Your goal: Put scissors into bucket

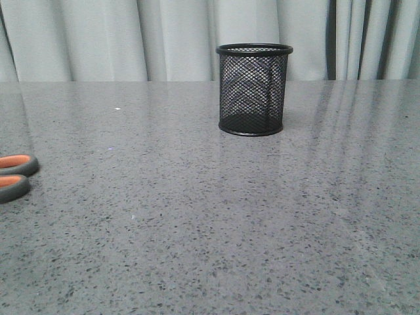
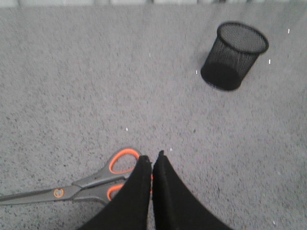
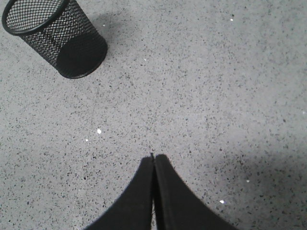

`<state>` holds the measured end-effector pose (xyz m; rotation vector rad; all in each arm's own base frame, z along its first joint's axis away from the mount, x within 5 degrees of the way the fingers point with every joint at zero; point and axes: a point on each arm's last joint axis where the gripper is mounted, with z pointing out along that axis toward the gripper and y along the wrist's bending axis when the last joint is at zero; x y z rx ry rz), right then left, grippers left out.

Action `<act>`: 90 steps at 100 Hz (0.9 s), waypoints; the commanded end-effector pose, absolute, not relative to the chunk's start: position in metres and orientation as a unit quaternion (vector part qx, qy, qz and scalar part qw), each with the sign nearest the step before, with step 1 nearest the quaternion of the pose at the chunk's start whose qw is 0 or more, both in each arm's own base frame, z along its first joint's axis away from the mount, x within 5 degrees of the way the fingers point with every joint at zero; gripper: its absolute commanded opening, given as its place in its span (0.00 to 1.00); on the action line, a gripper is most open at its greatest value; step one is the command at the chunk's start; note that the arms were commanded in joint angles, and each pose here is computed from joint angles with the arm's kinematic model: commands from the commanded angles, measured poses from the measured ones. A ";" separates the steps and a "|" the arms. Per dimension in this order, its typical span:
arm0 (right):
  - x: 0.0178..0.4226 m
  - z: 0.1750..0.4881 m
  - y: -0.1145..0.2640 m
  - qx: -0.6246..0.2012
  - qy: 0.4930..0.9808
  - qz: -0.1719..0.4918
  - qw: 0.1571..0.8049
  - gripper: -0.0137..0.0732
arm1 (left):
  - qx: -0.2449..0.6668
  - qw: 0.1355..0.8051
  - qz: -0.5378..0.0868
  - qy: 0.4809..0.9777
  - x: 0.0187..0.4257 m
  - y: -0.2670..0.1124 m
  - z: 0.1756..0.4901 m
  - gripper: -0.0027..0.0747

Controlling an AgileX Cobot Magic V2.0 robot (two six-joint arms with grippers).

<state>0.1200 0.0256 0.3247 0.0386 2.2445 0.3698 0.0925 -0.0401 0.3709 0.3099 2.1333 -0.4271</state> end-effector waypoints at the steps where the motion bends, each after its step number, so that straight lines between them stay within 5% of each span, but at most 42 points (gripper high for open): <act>1: 0.128 0.342 0.025 0.005 0.884 0.141 0.445 0.11 | 0.134 0.460 -0.177 0.860 0.102 -0.042 0.385 0.01; 18: 0.132 0.341 0.029 -0.024 0.896 0.145 0.419 0.17 | 0.182 0.435 -0.163 0.867 0.114 -0.045 0.384 0.05; 42: 0.131 0.343 0.034 -0.029 0.891 0.176 0.417 0.67 | 0.194 0.419 -0.157 0.873 0.124 -0.046 0.380 0.45; 90: 0.131 0.342 0.034 -0.030 0.893 0.176 0.414 0.68 | 0.371 0.270 -0.064 0.886 0.171 -0.041 0.368 0.51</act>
